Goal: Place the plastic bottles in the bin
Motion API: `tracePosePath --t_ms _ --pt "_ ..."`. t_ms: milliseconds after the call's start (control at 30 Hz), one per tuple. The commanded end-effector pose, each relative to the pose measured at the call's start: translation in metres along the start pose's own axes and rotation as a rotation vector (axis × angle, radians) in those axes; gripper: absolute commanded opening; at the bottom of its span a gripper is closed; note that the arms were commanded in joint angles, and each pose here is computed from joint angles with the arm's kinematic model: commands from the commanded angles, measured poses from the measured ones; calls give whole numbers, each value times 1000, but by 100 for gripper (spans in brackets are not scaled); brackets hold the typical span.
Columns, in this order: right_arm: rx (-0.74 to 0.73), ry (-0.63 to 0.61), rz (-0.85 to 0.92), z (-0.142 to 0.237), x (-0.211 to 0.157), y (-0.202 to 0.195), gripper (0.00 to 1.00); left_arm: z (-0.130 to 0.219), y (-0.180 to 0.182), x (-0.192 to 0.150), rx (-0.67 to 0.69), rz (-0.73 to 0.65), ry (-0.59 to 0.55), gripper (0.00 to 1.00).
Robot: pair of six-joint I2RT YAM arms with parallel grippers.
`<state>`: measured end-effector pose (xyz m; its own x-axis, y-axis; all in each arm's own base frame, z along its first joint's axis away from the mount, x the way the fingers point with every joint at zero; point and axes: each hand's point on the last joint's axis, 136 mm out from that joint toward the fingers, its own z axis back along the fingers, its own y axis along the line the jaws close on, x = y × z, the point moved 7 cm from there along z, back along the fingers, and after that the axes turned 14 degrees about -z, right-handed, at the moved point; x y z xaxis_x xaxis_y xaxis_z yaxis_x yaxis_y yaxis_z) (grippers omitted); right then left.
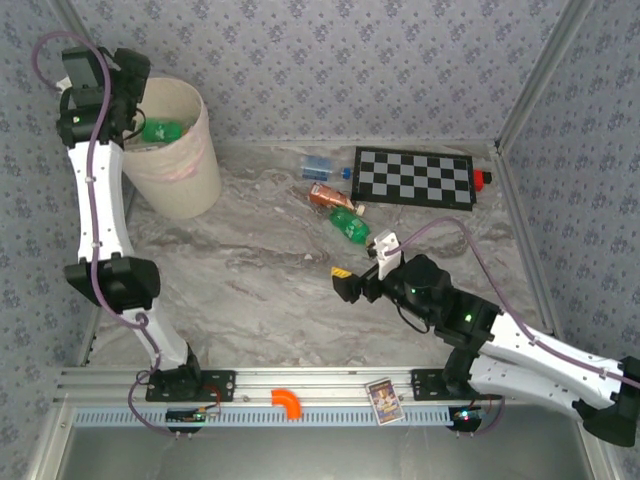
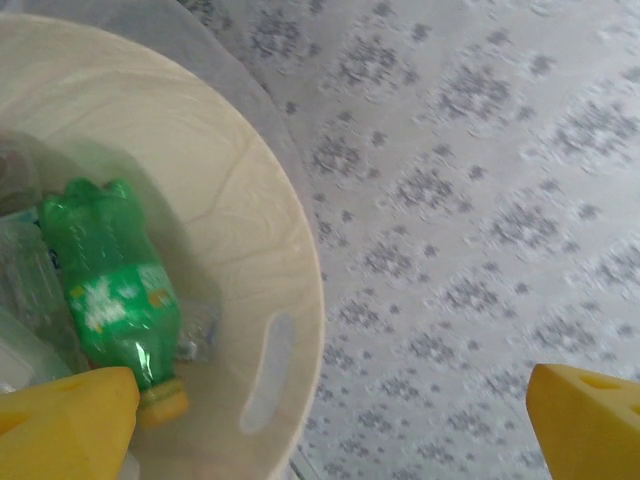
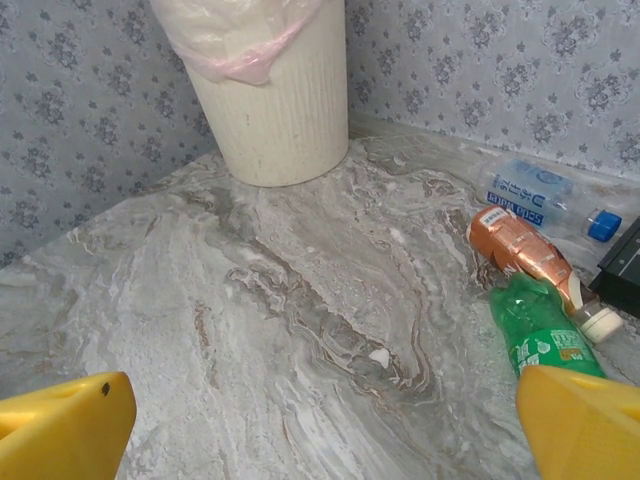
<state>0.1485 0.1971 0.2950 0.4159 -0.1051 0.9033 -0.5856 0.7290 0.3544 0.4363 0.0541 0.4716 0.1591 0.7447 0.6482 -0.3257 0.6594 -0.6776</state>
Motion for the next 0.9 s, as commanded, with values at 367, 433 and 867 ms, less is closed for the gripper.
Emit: tracePosePath --t_ms 367,433,867 --pt "-102 8 -37 -2 13 -7 100 92 -14 -97 -216 -230 15 100" --pt "-129 12 -41 -5 13 -12 100 99 -5 -117 -223 -267 43 100" --pt "-305 142 -202 -45 -4 -81 99 147 63 -217 -272 -394 186 100"
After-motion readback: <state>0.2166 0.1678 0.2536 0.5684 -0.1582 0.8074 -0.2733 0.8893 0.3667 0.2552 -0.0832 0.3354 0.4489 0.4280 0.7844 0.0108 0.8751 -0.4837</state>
